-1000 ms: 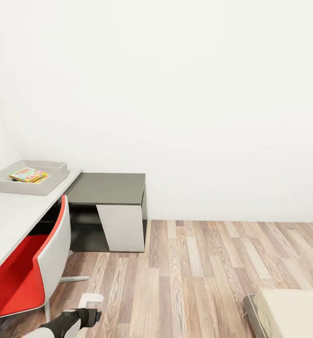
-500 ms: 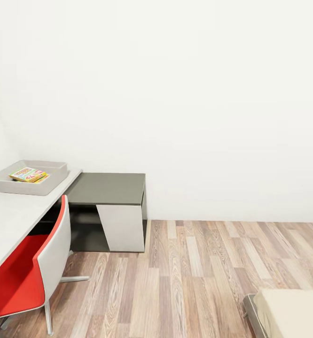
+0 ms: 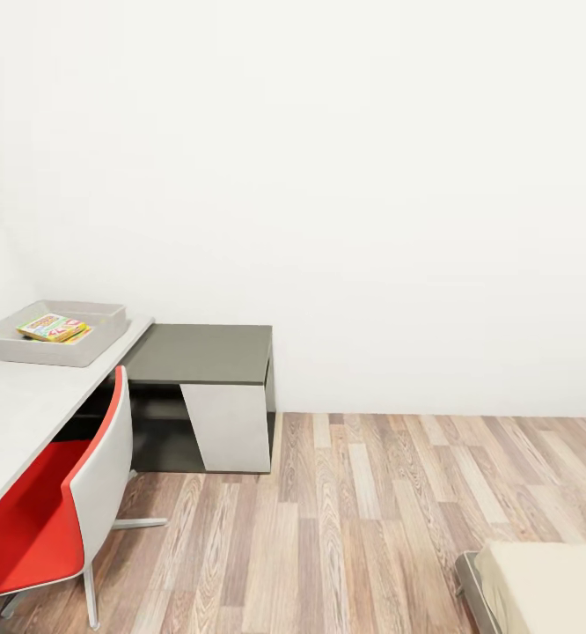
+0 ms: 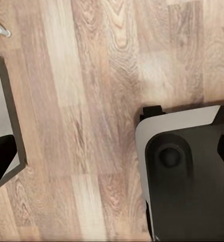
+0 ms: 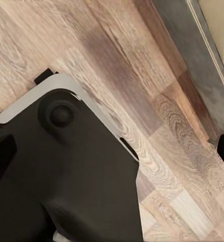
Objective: Put all the toys in the child's room - the three board games (two on the bed and one on the table), the two jigsaw puzzles on the table, and the tennis ball on the table - inside the toy box on the table in the child's room.
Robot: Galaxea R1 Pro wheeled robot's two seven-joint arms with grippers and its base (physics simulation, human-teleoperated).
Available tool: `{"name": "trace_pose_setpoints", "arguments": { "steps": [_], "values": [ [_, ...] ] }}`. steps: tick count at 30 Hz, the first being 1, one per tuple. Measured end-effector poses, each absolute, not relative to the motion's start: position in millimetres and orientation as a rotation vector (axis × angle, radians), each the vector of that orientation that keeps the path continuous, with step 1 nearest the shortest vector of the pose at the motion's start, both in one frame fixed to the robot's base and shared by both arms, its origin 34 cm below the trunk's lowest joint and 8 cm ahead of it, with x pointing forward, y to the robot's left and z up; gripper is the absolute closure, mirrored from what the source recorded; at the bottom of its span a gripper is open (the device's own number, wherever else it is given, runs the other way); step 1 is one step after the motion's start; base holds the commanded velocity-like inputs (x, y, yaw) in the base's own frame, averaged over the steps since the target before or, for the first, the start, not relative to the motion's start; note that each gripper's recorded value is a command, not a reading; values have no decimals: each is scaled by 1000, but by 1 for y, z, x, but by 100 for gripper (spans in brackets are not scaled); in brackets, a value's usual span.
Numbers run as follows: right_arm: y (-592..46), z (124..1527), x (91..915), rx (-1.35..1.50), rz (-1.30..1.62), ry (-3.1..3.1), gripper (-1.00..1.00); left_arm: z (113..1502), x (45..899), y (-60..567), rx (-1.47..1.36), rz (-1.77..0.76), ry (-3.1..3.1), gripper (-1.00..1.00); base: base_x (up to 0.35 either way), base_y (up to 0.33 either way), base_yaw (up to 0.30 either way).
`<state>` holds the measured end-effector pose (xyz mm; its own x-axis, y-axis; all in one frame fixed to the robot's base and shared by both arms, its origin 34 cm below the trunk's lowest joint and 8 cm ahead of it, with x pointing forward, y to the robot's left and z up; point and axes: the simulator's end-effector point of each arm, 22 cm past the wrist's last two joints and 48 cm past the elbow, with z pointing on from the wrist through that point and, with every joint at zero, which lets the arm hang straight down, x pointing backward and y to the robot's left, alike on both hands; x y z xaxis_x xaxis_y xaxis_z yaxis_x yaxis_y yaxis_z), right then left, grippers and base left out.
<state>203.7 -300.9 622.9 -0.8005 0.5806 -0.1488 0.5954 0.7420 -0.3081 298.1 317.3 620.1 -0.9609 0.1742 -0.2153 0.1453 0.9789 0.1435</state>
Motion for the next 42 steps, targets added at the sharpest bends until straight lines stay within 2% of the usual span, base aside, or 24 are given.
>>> {"name": "trace_pose_setpoints", "arguments": {
  "steps": [12, 42],
  "values": [
    [-287, 616, 204, 662, -361, 2961, -100, 616, 271, 323, 246, 197, 2975, -100, 0, 0, 0],
    [-289, 616, 199, 649, -363, 2968, -100, 613, 241, 320, 242, 198, 3040, -100, 0, 0, 0]
  ]
}}
